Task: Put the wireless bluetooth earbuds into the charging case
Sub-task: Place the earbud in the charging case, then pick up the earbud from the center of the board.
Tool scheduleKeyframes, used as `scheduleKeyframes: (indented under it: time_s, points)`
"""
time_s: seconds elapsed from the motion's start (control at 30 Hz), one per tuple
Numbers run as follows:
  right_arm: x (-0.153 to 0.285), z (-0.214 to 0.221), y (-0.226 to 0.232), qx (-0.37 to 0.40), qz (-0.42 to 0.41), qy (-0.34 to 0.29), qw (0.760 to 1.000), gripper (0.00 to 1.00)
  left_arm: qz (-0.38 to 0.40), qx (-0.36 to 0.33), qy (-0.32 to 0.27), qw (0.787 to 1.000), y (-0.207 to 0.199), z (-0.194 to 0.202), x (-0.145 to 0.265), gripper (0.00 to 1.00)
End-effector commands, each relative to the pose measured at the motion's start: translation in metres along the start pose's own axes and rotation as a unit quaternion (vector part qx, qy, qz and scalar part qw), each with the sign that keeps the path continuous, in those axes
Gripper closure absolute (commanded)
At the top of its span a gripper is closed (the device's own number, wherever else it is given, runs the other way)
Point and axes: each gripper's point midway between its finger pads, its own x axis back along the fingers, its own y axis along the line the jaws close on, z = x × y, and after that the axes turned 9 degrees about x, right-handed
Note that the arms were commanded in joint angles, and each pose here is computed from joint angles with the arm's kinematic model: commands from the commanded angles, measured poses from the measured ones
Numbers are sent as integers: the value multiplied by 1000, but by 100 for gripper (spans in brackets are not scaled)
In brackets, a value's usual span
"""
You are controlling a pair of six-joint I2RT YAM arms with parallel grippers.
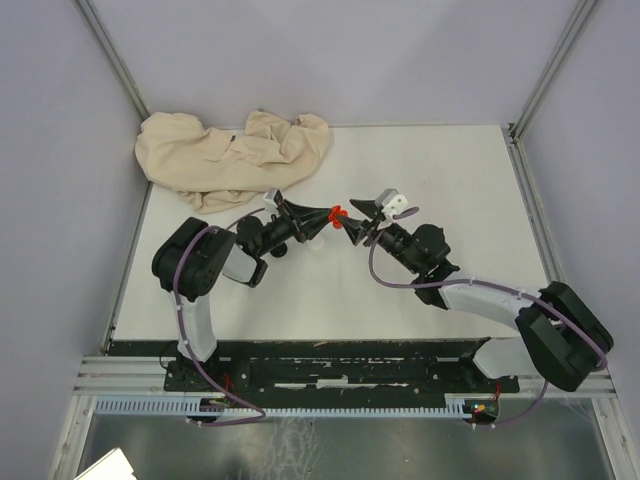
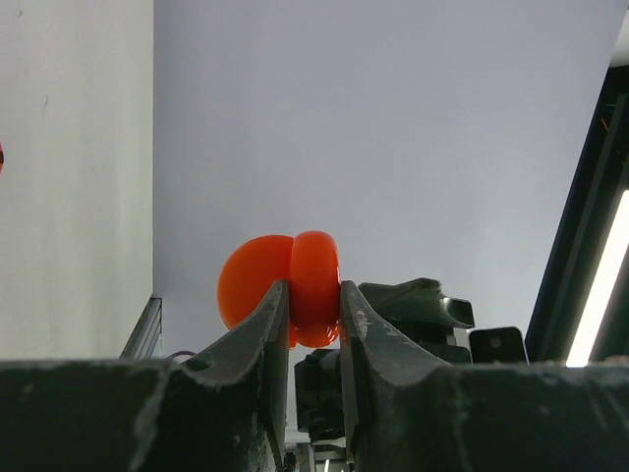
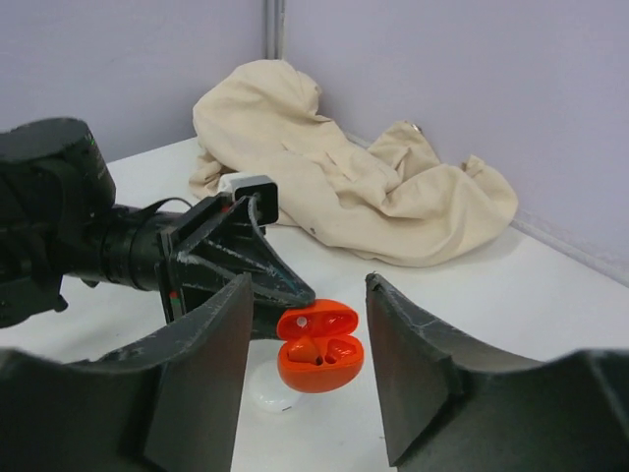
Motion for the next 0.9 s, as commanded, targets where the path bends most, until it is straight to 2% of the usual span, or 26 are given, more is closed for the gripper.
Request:
scheduleKeyframes:
  time_s: [0.0, 0.03, 0.1, 0.2, 0.3, 0.5, 0.57, 0.87]
  points:
    - [6, -35, -29, -14, 69, -11, 997, 40, 29, -27, 11, 999, -10, -1, -3, 97]
    - [8, -31, -39, -20, 94, 13, 995, 39, 28, -26, 10, 999, -9, -1, -2, 97]
    - [13, -9, -61, -40, 149, 122, 980, 39, 27, -26, 11, 999, -8, -1, 2, 97]
    - [28, 20, -93, -76, 224, 263, 935, 39, 26, -31, 3, 999, -8, -6, 10, 97]
    - [26, 47, -97, -88, 212, 354, 906, 38, 27, -41, -4, 999, -14, -11, 19, 97]
    - [19, 118, -73, -94, 133, 510, 844, 35, 21, -71, 11, 997, -23, -5, 24, 97]
    - [20, 136, -68, -95, 124, 531, 833, 35, 15, -82, 20, 996, -24, -1, 25, 97]
    - [22, 184, -56, -110, 102, 568, 809, 36, -7, -117, 32, 993, -25, 7, 26, 97]
